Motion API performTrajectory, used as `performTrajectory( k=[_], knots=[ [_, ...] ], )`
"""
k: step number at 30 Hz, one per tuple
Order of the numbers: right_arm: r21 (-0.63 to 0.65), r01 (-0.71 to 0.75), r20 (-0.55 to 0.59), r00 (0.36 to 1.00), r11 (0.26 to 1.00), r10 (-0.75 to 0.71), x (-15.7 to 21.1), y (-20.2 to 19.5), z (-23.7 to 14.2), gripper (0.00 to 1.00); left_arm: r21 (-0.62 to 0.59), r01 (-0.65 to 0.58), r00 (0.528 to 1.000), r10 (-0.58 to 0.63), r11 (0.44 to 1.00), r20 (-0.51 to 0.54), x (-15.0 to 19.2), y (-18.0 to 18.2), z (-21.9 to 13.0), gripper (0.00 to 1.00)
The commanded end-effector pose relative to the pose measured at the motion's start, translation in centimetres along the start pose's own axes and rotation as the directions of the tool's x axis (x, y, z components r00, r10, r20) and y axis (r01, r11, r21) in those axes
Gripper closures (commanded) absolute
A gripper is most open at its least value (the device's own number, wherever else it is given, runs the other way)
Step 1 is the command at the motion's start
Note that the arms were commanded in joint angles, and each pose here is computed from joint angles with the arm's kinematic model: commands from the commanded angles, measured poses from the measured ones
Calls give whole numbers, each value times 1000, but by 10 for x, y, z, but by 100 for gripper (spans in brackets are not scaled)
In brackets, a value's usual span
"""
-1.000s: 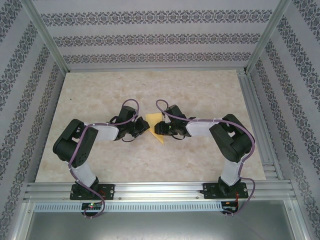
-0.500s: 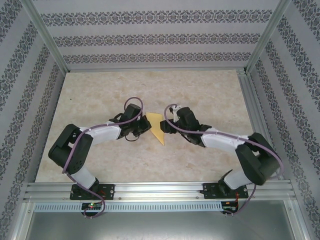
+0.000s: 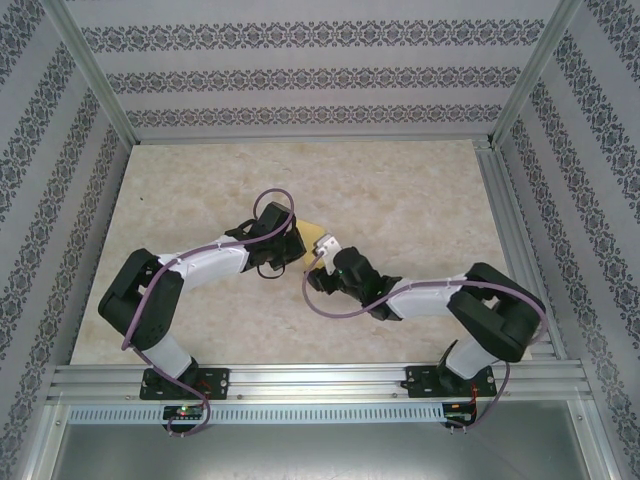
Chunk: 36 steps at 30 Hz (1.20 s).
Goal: Fold a paper plane with a square sheet of paper (pick it up from the middle)
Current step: Fold the wing for the fifth time at the center of the table.
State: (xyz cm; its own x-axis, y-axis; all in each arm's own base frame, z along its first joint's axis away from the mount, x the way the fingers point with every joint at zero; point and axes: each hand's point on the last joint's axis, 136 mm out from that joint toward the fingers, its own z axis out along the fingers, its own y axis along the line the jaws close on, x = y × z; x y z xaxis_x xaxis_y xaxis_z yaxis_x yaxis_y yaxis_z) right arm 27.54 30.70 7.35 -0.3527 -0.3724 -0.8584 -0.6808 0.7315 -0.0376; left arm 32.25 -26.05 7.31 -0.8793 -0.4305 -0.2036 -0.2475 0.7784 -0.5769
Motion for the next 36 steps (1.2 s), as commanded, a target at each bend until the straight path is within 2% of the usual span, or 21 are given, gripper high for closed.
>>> performTrajectory(
  k=[1,6,13,17,22,36],
  knots=[
    [38,78,46,996,996,-80,-1,5,9,42,-43,22,1000,-22,999,3,2,3,-1,99],
    [52,100,74,992,994,-104,4,6,14,45,-45,36,999,-36,998,3,2,4,-1,99],
    [63,133,55,989,989,-137,14,4,23,57,-37,51,999,-51,998,6,1,0,-4,99],
    [70,120,83,989,990,-126,14,0,26,58,-38,58,998,-58,998,3,1,0,-4,99],
    [59,97,103,989,994,-103,16,-4,30,67,-39,76,997,-76,996,4,2,2,-3,100],
    [10,69,143,987,998,-70,14,-4,35,67,-48,93,996,-93,995,5,2,3,-3,100]
  ],
)
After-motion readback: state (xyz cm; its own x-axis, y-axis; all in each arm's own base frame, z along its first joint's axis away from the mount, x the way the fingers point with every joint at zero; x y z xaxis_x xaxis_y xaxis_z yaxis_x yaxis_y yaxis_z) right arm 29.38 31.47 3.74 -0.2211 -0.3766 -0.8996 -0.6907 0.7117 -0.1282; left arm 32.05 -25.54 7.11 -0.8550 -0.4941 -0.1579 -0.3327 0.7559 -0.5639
